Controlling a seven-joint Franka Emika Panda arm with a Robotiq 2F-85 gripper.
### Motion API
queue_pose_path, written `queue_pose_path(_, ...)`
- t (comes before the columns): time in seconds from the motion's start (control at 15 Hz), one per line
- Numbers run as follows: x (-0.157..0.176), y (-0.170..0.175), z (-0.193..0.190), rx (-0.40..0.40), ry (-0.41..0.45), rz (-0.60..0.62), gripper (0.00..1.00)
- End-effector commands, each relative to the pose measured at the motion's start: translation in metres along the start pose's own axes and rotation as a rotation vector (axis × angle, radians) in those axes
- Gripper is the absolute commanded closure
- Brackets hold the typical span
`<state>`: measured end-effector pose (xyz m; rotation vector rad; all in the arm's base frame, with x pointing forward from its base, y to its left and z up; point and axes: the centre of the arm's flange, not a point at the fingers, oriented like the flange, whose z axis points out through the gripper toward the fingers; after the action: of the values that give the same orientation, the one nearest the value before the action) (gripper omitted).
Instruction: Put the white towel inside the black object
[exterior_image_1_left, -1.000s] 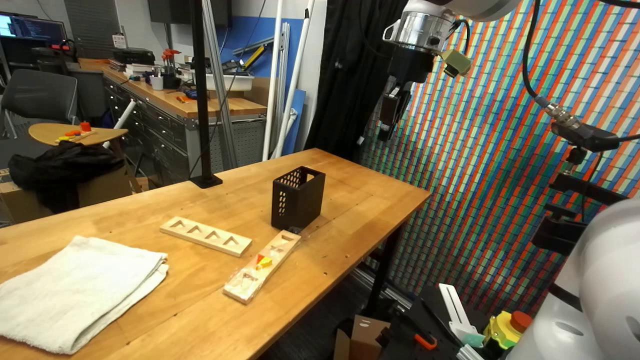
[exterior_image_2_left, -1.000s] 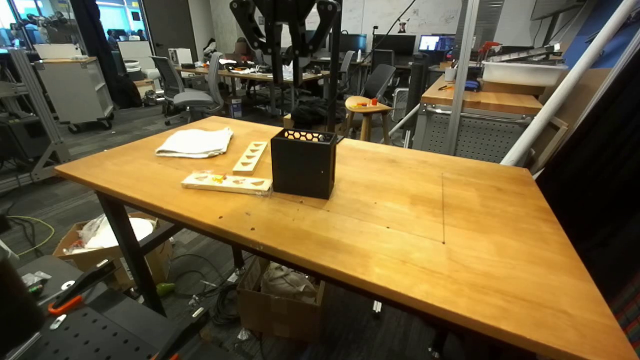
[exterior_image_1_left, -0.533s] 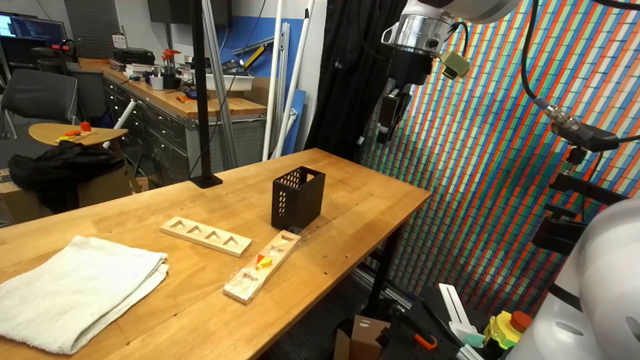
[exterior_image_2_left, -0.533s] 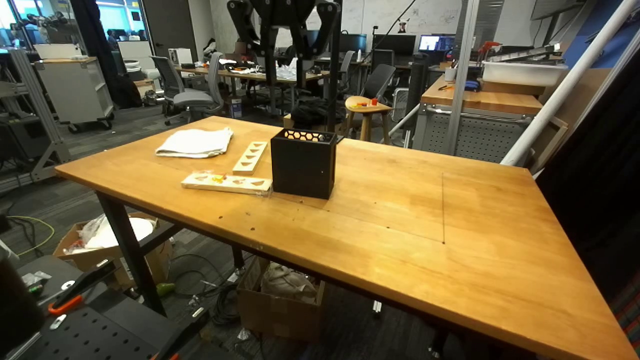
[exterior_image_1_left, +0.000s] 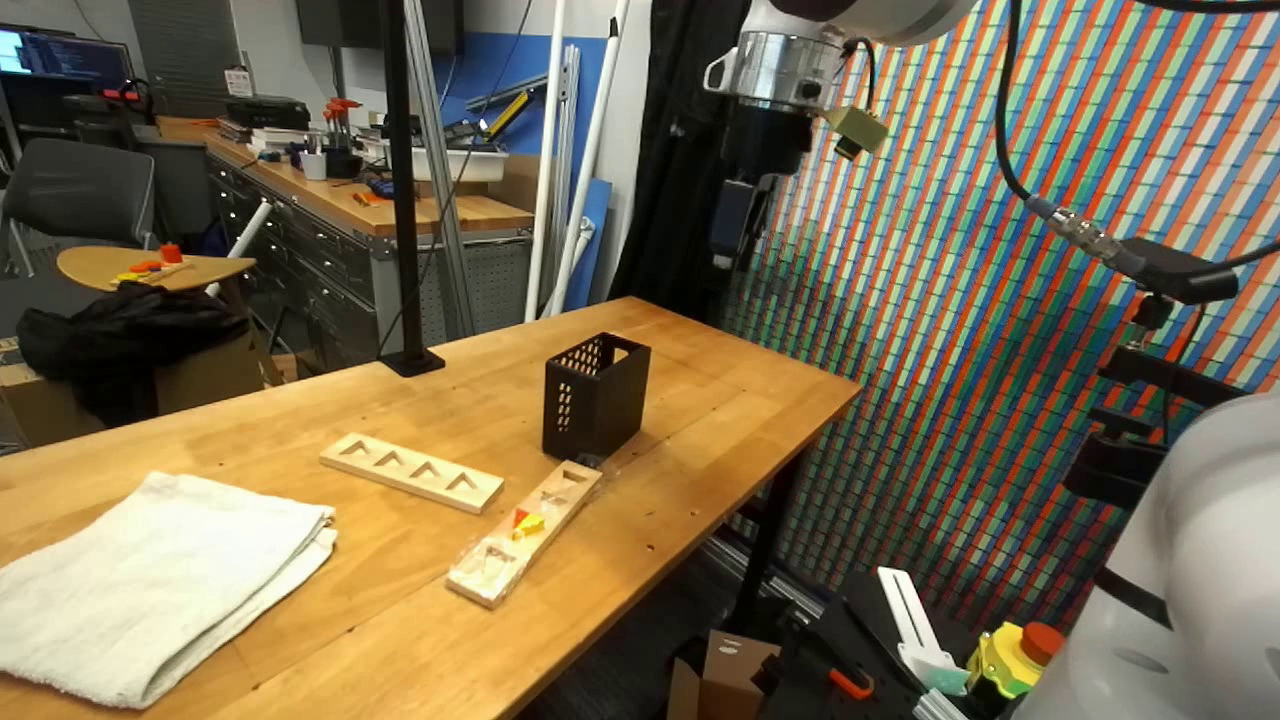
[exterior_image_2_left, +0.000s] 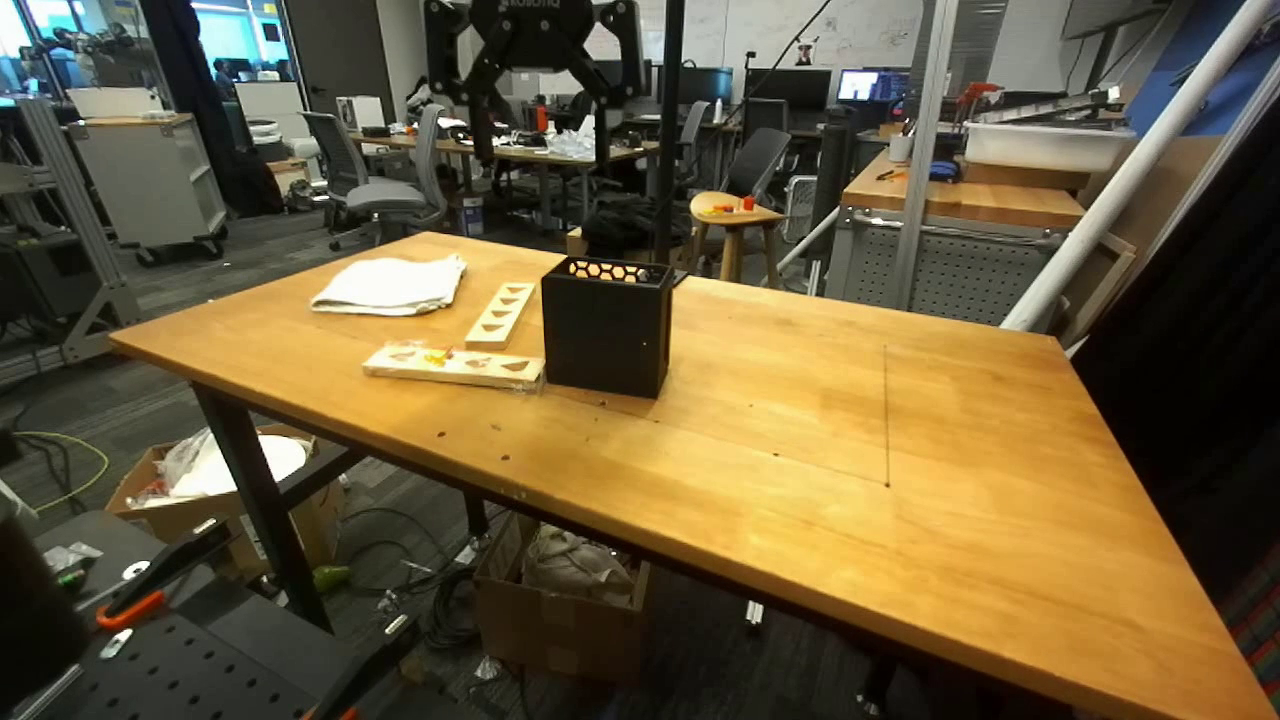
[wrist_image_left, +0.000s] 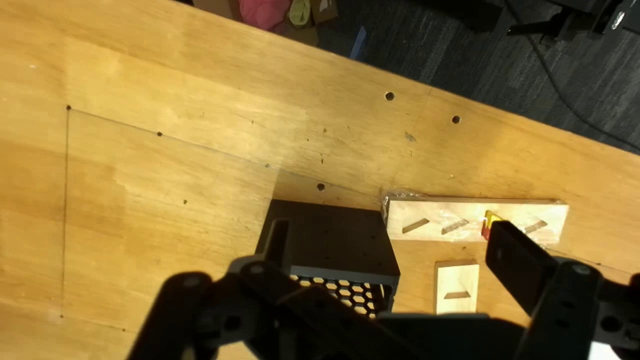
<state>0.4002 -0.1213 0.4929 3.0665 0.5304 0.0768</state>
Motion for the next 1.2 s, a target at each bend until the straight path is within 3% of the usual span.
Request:
queue_pose_path(0.0,0.054,-0.026,-0.008,-0.036,0.02,-0.095,0.0)
queue_pose_path(0.47,0.147,-0.104,0.001,-0.099,-0.002,-0.345,0.0)
queue_pose_path(1.13,0.241,-0.165,0.019,-0.09,-0.006,-0.553,0.0)
